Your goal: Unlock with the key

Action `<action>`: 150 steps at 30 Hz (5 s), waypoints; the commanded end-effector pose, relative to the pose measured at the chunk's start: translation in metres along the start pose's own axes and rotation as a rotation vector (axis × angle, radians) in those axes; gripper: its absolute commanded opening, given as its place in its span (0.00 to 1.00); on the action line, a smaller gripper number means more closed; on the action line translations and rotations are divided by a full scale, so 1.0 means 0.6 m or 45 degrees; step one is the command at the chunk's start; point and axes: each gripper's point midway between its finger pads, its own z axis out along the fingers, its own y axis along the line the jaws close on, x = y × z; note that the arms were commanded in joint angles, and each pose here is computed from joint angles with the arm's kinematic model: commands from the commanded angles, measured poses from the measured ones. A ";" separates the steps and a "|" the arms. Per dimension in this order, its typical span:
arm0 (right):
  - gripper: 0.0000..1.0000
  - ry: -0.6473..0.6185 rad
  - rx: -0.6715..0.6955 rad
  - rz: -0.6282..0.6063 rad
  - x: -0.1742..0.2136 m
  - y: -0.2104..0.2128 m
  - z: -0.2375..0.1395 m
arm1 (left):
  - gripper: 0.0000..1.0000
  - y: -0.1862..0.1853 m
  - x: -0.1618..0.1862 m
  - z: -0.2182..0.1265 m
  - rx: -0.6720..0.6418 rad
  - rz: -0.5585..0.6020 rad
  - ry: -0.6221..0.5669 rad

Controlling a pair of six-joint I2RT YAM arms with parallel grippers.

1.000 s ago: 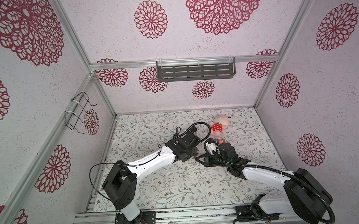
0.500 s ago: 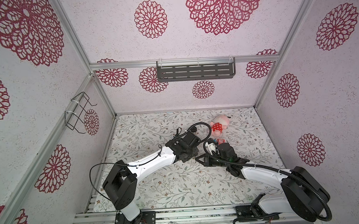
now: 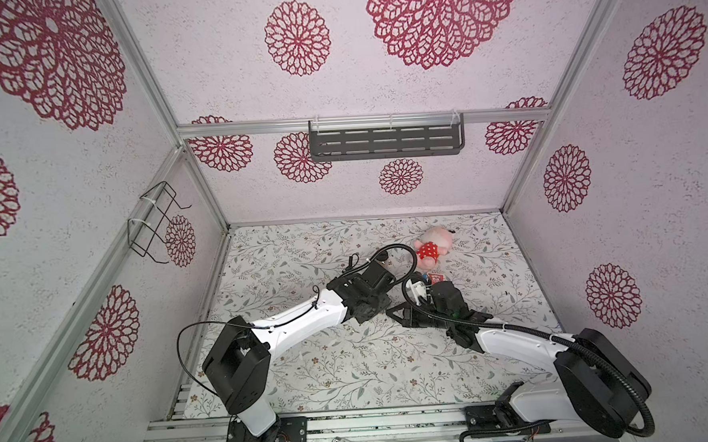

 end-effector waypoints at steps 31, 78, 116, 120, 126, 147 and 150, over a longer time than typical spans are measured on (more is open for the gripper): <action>0.00 -0.040 -0.141 -0.036 -0.017 0.044 -0.003 | 0.00 -0.027 -0.017 -0.013 0.095 -0.114 -0.084; 0.00 -0.053 -0.106 -0.034 -0.027 0.033 0.001 | 0.00 -0.028 -0.005 -0.016 0.069 -0.018 -0.061; 0.00 -0.088 -0.155 -0.013 -0.068 0.057 -0.021 | 0.00 -0.017 0.043 -0.017 -0.057 0.116 0.048; 0.00 -0.124 -0.187 -0.005 -0.074 0.069 -0.023 | 0.00 -0.049 0.062 -0.016 0.040 0.078 0.109; 0.00 -0.147 -0.264 0.021 -0.088 0.087 -0.028 | 0.00 -0.065 0.077 -0.023 0.081 0.106 0.143; 0.22 -0.138 -0.265 0.012 -0.054 0.079 -0.050 | 0.00 -0.077 -0.018 -0.066 0.140 -0.016 -0.130; 0.22 -0.133 -0.220 0.027 -0.049 0.067 -0.047 | 0.00 -0.077 -0.023 -0.069 0.141 -0.026 -0.147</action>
